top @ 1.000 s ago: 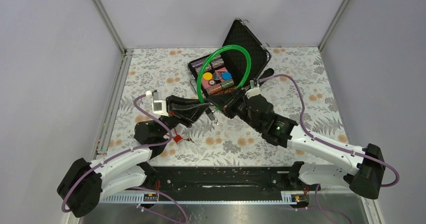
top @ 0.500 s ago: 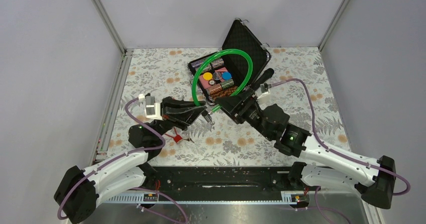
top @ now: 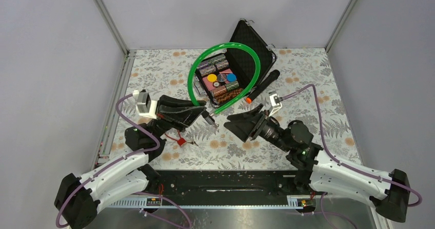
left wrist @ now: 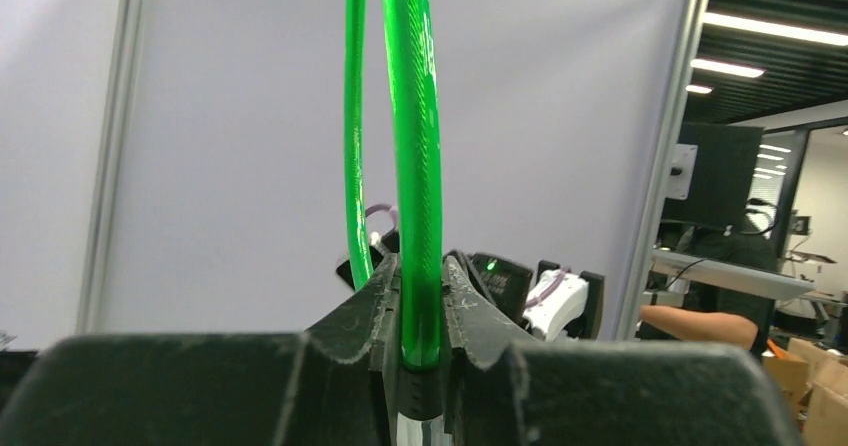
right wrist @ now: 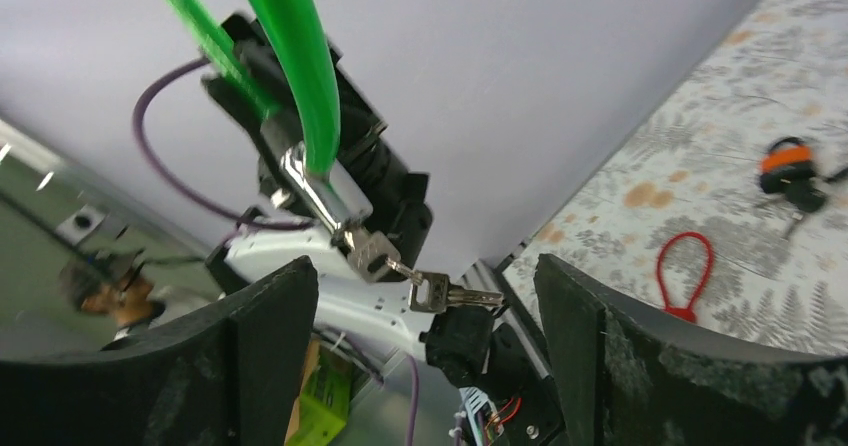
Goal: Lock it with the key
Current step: Lock the lock.
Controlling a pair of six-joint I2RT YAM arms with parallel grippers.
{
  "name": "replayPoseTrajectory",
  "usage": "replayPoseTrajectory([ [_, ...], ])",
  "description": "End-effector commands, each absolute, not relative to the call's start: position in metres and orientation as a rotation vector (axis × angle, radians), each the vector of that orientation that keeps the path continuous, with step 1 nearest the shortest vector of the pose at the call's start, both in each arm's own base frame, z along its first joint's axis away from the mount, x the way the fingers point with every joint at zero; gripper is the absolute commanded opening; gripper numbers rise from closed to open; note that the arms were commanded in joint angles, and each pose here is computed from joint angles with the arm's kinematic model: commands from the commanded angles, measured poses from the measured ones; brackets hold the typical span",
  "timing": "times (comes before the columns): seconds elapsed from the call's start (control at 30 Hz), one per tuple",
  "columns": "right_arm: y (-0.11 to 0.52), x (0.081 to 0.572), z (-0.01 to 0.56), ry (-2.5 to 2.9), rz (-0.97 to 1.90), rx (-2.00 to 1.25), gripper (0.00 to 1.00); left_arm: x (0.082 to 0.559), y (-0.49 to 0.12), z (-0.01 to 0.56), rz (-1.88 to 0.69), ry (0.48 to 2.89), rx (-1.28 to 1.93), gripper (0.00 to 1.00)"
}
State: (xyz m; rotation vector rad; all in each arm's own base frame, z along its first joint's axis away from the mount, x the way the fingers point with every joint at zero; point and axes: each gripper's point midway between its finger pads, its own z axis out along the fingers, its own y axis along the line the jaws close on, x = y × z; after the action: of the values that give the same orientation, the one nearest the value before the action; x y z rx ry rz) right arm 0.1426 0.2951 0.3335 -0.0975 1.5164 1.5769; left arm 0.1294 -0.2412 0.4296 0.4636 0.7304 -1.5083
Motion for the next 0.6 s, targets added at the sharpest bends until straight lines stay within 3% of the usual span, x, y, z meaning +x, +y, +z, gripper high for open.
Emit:
replayPoseTrajectory([
  [0.0, 0.304, 0.101, 0.369, 1.250, 1.774, -0.345, 0.87, 0.095, -0.217, 0.483, -1.574, 0.513, 0.473, 0.00],
  [0.2, 0.316, 0.091, 0.388, 1.168, 1.849, -0.427, 0.86, 0.085, -0.214, 0.494, -1.621, 0.485, 0.486, 0.00],
  [0.57, 0.327, 0.063, 0.430, 0.973, 2.038, -0.590, 0.75, 0.066, -0.205, 0.518, -1.722, 0.433, 0.492, 0.00],
])
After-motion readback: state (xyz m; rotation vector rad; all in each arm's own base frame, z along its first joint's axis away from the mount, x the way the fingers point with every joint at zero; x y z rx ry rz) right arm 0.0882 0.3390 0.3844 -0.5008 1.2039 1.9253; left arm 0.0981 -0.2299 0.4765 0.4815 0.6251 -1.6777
